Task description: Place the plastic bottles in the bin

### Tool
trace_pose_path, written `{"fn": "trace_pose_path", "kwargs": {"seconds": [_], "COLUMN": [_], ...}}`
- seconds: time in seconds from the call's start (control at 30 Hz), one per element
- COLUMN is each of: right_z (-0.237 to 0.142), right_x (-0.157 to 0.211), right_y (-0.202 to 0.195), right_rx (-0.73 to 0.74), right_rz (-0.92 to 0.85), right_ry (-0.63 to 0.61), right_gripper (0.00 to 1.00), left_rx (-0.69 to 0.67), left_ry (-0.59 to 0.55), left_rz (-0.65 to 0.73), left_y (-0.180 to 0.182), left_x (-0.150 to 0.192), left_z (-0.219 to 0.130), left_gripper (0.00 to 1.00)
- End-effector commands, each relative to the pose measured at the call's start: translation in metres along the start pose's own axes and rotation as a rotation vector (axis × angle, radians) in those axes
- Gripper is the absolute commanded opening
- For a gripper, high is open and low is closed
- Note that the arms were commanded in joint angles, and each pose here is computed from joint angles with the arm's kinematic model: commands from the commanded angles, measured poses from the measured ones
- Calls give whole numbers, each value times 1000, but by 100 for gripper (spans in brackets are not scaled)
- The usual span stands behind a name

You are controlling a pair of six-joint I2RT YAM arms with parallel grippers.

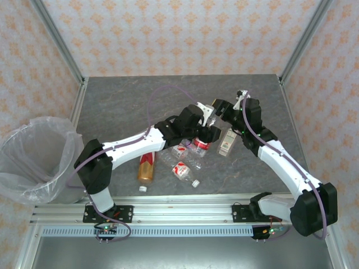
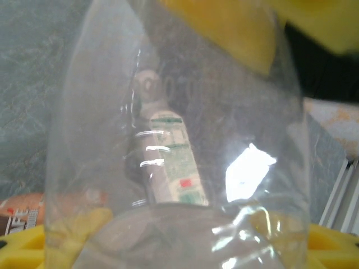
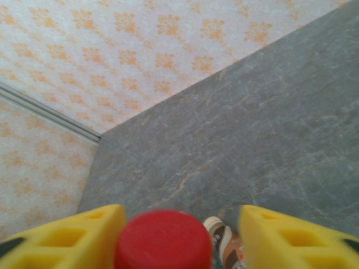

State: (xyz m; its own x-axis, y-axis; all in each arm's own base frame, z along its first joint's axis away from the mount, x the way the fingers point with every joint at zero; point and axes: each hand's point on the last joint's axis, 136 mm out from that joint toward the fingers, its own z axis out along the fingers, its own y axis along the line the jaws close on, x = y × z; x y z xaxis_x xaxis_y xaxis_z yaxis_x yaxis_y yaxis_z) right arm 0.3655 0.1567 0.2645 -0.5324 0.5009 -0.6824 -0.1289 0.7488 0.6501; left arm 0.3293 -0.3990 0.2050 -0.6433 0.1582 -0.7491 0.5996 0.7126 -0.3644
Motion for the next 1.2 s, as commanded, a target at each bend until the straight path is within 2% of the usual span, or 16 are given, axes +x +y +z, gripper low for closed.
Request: {"fn": "trace_pose_path", "kwargs": {"seconds": [0.0, 0.07, 0.17, 0.33, 0.5, 0.63, 0.77, 0.87, 1.17], "right_z": [-18, -24, -34, -47, -51, -44, -28, -16, 5], "right_x": [-27, -34, -42, -48, -42, -34, -22, -13, -6], "right_y": [36, 29, 14, -22, -51, -59, -61, -62, -63], "right_rx": [-95, -50, 25, 183, 313, 321, 322, 319, 310], "right_rz": [2, 11, 20, 48, 58, 65, 59, 65, 78], "right_ry": [-74, -118, -187, -284, -301, -284, -210, -158, -115], "right_gripper": [69, 79, 99, 99, 99, 99, 99, 99, 99], "left_rx": [-60, -76, -110, -169, -239, -315, -404, -510, -923], "left_ry": [-7, -15, -33, -75, -121, -149, -176, -177, -302], "left_rz": [-24, -31, -41, -71, -90, -103, -111, -94, -38], "left_y": [12, 16, 24, 43, 63, 81, 98, 113, 152], "left_x": [0, -2, -5, -11, -21, -27, -34, -38, -65], "left_z": [-1, -3, -8, -23, -49, -75, -106, -135, -266], "left_gripper": [64, 64, 63, 60, 60, 59, 59, 59, 58]}}
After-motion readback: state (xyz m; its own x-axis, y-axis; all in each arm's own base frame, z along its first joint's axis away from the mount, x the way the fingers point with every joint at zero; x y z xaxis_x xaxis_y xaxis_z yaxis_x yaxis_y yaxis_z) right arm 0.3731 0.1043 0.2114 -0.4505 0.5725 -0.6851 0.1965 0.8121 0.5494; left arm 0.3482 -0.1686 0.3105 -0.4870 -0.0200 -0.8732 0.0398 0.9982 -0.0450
